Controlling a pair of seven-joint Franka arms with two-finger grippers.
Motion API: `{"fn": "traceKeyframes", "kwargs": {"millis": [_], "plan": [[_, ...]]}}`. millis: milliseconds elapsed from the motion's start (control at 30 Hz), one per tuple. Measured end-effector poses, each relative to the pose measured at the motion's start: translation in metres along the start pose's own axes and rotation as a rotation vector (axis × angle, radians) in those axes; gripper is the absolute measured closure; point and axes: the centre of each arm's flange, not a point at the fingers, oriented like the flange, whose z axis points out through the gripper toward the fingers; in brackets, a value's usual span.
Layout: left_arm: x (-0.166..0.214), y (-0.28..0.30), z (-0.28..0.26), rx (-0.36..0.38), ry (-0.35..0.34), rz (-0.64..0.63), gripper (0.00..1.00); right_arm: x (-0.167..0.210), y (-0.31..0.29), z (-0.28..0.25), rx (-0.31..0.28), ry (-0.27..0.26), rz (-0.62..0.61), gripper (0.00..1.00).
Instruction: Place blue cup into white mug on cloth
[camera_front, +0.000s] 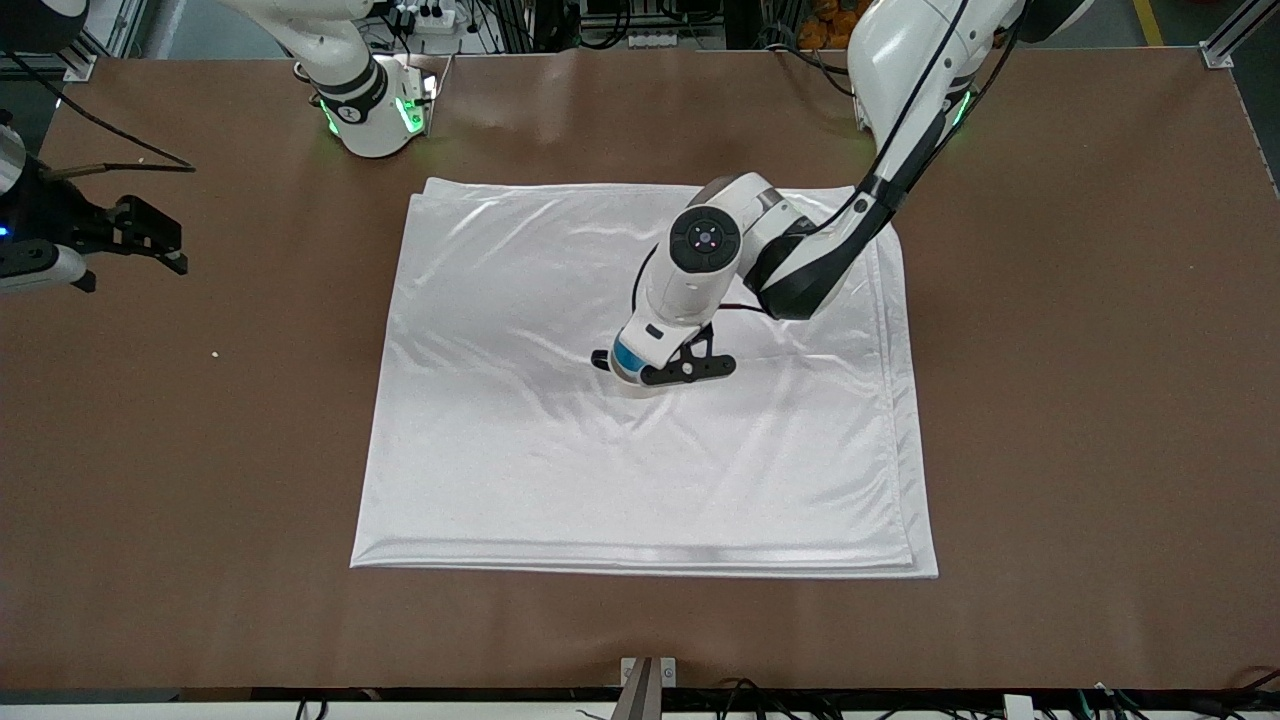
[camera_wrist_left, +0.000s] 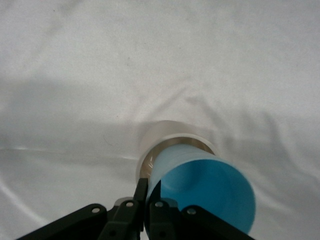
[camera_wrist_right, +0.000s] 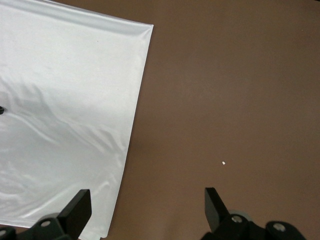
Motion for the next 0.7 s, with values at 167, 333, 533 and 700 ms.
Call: {"fn": "traceKeyframes", "kwargs": {"millis": [167, 333, 533, 700], "plan": [[-0.006, 0.004, 0.011, 0.008, -0.011, 0.001, 0.95, -0.002, 0.007, 0.000, 0.001, 0.001, 0.013, 0.00], [-0.008, 0.004, 0.018, 0.014, -0.018, 0.001, 0.95, -0.002, 0.010, 0.000, 0.001, 0.001, 0.019, 0.00], [-0.006, 0.003, 0.019, 0.016, -0.018, -0.002, 0.88, -0.002, 0.011, 0.001, 0.001, 0.001, 0.021, 0.00], [-0.005, 0.003, 0.018, 0.015, -0.015, 0.000, 0.66, -0.002, 0.012, 0.001, 0.001, 0.001, 0.024, 0.00]]}}
